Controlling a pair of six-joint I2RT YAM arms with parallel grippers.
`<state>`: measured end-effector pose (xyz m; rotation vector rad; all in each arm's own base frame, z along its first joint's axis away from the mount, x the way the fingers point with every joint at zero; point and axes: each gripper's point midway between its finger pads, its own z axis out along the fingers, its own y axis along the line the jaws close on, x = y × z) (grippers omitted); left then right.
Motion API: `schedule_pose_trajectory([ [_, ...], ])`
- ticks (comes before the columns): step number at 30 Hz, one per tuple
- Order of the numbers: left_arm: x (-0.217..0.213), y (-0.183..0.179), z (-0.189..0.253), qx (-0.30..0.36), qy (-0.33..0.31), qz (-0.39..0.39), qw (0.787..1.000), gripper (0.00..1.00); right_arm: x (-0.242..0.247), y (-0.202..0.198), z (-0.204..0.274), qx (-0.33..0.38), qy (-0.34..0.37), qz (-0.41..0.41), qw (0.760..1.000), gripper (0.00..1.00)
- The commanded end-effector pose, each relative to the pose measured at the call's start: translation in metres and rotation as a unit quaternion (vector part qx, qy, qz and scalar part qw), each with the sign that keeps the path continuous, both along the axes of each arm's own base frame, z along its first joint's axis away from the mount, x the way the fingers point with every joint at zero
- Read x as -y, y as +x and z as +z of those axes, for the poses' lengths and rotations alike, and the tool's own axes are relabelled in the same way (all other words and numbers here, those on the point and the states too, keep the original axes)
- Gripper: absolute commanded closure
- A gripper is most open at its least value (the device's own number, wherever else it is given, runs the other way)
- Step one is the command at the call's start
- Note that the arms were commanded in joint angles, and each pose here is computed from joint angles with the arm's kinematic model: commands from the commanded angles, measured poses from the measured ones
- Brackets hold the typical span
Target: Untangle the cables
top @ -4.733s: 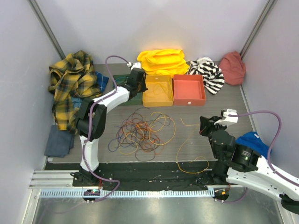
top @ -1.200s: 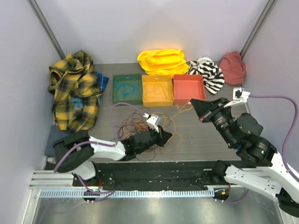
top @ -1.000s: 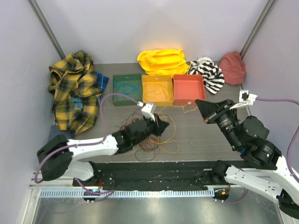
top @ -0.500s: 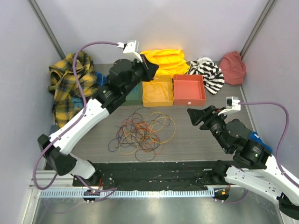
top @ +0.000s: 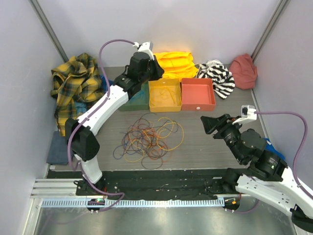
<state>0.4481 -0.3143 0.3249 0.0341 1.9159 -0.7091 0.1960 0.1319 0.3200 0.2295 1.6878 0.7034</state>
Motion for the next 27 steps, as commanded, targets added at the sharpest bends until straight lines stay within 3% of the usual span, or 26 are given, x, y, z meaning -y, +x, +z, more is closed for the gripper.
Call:
schedule_pose_trajectory([
  [1,0.006,0.018,-0.009,-0.006,-0.018,-0.006,1.0,1.0,0.01,0.002,-0.002,0.005,-0.013,-0.02,1.0,0.41],
  [14,0.015,0.066,-0.102,-0.071,0.01,0.002,0.997,1.0,0.015,0.008,-0.015,0.001,-0.052,-0.04,0.998,0.41],
  [19,0.001,0.081,-0.145,-0.122,0.077,0.045,0.989,0.99,0.013,0.01,-0.016,-0.001,-0.063,-0.039,0.997,0.41],
  [20,-0.004,0.079,-0.139,-0.132,0.094,0.052,0.985,0.97,0.013,0.01,-0.016,-0.001,-0.065,-0.04,0.997,0.41],
  [24,-0.024,0.08,-0.15,-0.156,0.16,0.079,0.972,0.66,0.013,0.012,-0.015,0.001,-0.071,-0.042,0.997,0.41],
  [27,-0.044,0.077,-0.152,-0.16,0.207,0.102,0.96,0.51,0.011,0.013,-0.014,0.001,-0.071,-0.04,0.997,0.41],
])
